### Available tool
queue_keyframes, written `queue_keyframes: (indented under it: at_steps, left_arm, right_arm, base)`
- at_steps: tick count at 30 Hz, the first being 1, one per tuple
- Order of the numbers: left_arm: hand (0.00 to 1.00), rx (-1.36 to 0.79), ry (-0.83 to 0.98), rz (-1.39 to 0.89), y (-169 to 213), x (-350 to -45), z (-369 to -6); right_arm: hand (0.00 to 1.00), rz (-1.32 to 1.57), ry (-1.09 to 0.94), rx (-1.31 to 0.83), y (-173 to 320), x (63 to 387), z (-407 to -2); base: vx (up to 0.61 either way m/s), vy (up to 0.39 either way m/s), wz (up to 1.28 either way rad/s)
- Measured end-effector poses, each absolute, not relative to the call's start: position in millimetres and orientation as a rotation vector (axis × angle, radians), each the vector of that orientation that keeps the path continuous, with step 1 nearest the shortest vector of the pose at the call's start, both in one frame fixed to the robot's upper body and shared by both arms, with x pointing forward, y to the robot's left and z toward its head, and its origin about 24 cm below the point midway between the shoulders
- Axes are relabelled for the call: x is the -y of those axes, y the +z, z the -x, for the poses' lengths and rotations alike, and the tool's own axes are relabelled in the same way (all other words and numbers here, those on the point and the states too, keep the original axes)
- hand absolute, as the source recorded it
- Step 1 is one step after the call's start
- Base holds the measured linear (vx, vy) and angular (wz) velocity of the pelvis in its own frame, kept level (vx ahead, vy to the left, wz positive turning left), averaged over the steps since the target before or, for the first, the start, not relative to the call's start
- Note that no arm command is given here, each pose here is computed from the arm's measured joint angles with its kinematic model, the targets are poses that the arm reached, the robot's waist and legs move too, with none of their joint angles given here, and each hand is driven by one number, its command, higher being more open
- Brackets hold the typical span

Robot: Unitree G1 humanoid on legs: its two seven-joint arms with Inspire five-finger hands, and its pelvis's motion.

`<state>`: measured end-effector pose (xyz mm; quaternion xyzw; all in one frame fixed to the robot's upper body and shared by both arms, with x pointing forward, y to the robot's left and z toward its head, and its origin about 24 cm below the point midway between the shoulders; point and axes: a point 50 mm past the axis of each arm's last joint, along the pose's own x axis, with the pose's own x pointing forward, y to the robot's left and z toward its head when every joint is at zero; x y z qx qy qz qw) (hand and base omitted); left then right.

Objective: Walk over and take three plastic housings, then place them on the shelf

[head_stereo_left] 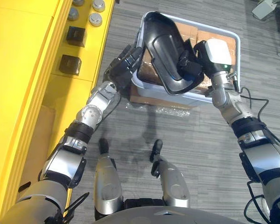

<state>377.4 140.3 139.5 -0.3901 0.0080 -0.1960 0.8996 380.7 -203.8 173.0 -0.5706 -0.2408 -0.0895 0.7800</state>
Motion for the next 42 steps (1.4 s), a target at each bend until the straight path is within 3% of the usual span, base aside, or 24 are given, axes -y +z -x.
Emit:
queue_keyframes:
  at_steps: [8,12,13,21,26,32,42]
  left_arm:
    - [1.0,-0.16,-0.437,0.698,114.5,-122.7,-373.7]
    - [1.0,-0.203,-0.442,0.67,105.0,-119.7,-371.1]
    - [0.0,-0.205,-0.446,0.668,104.3,-119.1,-370.7]
    - [0.0,-0.217,-0.471,0.661,97.0,-115.5,-366.8]
    - [0.0,-0.281,-0.367,0.687,61.5,-119.4,-350.9]
    - [0.0,-0.276,-0.339,0.697,49.7,-115.3,-341.8]
    - [0.0,-0.213,-0.35,0.805,31.4,-110.6,-295.6]
  right_arm:
    - [0.0,1.175,-0.089,0.601,160.8,169.2,-374.5]
    - [0.0,1.182,-0.08,0.582,154.3,169.8,-373.1]
    - [0.0,1.182,-0.078,0.577,152.4,170.3,-372.6]
    - [0.0,1.175,-0.059,0.53,137.4,173.3,-368.3]
    - [0.0,1.079,-0.034,0.445,99.8,165.0,-354.3]
    - [0.0,1.014,-0.054,0.405,83.5,161.0,-343.6]
    - [0.0,0.64,-0.2,0.349,45.8,150.4,-280.3]
  base:
    - [0.0,-0.001,0.02]
    - [0.0,0.0,0.01]
    - [0.0,0.0,0.0]
    - [0.01,0.001,0.01]
    - [0.06,0.009,-0.01]
    - [0.01,0.002,0.0]
    - [0.0,0.004,-0.05]
